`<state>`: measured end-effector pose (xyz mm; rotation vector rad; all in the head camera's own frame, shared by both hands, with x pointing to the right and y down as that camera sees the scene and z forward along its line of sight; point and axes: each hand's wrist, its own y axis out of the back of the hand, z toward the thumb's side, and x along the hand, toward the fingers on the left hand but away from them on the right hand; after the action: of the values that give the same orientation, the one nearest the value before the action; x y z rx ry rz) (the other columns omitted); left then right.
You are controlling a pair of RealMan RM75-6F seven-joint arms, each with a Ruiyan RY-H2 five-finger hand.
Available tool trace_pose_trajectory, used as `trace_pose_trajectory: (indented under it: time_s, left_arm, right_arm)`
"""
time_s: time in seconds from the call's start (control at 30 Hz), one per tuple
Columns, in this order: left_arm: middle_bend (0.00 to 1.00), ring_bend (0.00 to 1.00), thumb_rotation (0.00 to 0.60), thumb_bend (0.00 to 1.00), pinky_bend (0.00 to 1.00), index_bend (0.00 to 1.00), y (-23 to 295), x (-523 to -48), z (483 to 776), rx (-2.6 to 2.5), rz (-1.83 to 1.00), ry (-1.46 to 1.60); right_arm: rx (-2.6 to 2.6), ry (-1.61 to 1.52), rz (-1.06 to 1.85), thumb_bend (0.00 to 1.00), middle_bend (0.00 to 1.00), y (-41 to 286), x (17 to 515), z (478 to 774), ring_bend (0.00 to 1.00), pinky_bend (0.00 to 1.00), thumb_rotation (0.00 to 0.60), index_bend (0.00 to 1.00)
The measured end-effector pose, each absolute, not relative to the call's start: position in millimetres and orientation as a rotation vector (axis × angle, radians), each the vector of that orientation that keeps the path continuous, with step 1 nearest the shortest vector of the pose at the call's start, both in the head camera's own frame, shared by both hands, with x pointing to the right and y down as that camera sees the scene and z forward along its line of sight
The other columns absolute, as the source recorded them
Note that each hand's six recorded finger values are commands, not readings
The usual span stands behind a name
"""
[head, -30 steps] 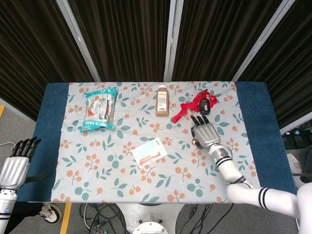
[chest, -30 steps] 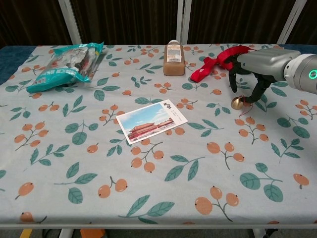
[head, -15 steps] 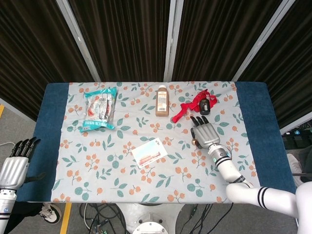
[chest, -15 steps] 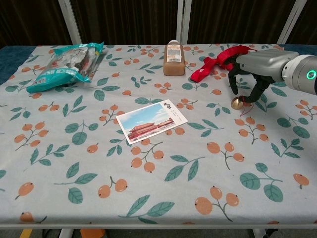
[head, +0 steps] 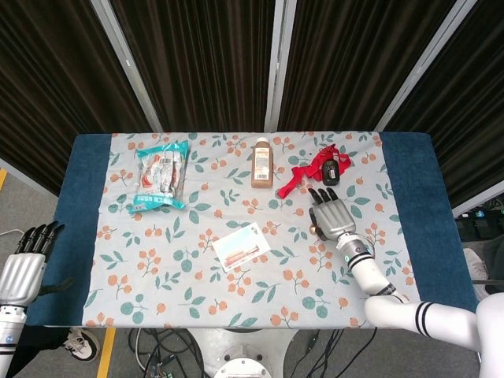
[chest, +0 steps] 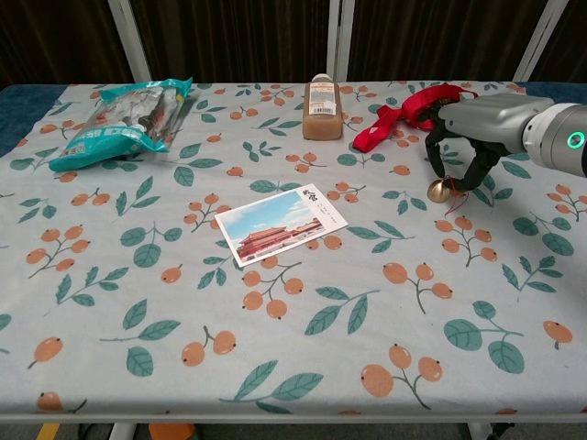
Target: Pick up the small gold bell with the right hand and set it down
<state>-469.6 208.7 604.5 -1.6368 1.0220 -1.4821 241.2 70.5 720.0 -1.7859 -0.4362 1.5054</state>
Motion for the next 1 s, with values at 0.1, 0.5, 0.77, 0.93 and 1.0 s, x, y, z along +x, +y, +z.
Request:
trace_pose_trajectory:
  time_s: [0.1,0.5,0.77,0.93,1.0]
  left_arm:
    - [0.03,0.00,0.600,0.02,0.04,0.06,209.0,-469.7,604.7,-1.638,-1.484,1.022]
    - [0.03,0.00,0.600,0.02,0.04,0.06,208.8,-468.4,605.2,-1.647,-1.481,1.019]
    - [0.03,0.00,0.600,0.02,0.04,0.06,207.7,-466.1,605.8,-1.657,-1.477,1.014]
    - [0.03,0.00,0.600,0.02,0.04,0.06,207.9,-466.5,605.3,-1.657,-1.477,1.019]
    - [0.03,0.00,0.600,0.02,0.04,0.06,208.1,-466.8,605.4,-1.658,-1.479,1.019]
  right_arm:
    - [-1.787,-0.434,1.507,0.28,0.00,70.5,240.9,720.4,0.00,0.00,0.600,0.56]
    - [-1.790,-0.439,1.512,0.30,0.00,70.0,240.7,720.8,0.00,0.00,0.600,0.61]
    - [-1.789,-0.449,1.510,0.34,0.00,68.0,241.0,719.3,0.00,0.00,0.600,0.64]
    - [-1.793,-0.473,1.489,0.35,0.00,65.2,239.1,714.2,0.00,0.00,0.600,0.65]
    - [-1.793,-0.485,1.471,0.35,0.00,63.3,238.0,710.0,0.00,0.00,0.600,0.66]
